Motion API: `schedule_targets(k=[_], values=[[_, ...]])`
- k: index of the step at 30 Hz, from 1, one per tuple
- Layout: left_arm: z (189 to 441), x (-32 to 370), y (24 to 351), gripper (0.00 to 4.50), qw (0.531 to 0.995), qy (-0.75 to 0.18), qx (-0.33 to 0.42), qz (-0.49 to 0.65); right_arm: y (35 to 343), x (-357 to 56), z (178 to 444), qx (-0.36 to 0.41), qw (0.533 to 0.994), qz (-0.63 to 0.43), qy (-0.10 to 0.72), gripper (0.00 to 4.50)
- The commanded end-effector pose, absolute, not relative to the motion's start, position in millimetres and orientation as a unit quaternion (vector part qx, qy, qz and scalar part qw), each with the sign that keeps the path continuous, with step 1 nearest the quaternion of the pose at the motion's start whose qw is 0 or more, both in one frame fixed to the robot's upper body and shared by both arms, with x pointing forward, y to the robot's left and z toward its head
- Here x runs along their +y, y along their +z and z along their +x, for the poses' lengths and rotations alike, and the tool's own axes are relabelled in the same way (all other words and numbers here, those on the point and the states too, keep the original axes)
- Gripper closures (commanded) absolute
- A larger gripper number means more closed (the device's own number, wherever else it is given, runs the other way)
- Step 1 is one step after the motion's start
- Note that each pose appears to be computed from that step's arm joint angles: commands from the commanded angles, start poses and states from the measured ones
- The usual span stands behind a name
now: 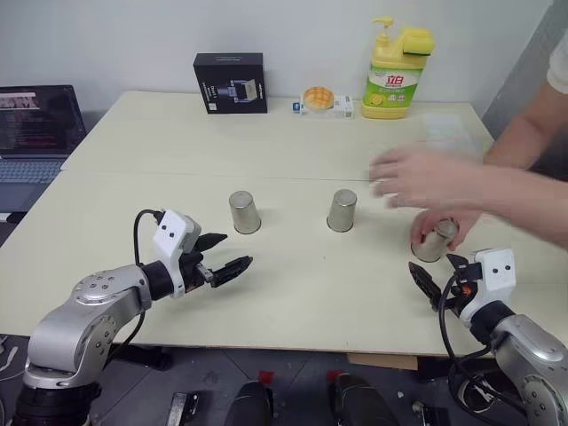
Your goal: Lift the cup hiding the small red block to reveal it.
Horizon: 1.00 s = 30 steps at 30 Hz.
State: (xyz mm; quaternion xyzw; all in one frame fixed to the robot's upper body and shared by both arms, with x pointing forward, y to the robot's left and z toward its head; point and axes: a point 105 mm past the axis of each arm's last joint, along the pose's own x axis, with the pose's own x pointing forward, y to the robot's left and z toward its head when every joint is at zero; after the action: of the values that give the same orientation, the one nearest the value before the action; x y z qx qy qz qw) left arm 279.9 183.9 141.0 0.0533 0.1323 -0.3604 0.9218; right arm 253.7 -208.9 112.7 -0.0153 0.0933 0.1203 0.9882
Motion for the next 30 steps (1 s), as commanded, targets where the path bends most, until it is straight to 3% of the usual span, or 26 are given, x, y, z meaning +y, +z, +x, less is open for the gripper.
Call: schedule_targets(k=[1,30], values=[[279.9,185.4,154.3,0.0,0.924,-0.361,0.107,0.072,124.1,-205.1,253.1,0.068,0.99,-0.021,0.125,0.03],[274.9,185.5,155.5,0.0,0.926,-0.357,0.104,0.071,126.6,-196.7,259.3,0.065,0.985,-0.031,0.158,0.03]])
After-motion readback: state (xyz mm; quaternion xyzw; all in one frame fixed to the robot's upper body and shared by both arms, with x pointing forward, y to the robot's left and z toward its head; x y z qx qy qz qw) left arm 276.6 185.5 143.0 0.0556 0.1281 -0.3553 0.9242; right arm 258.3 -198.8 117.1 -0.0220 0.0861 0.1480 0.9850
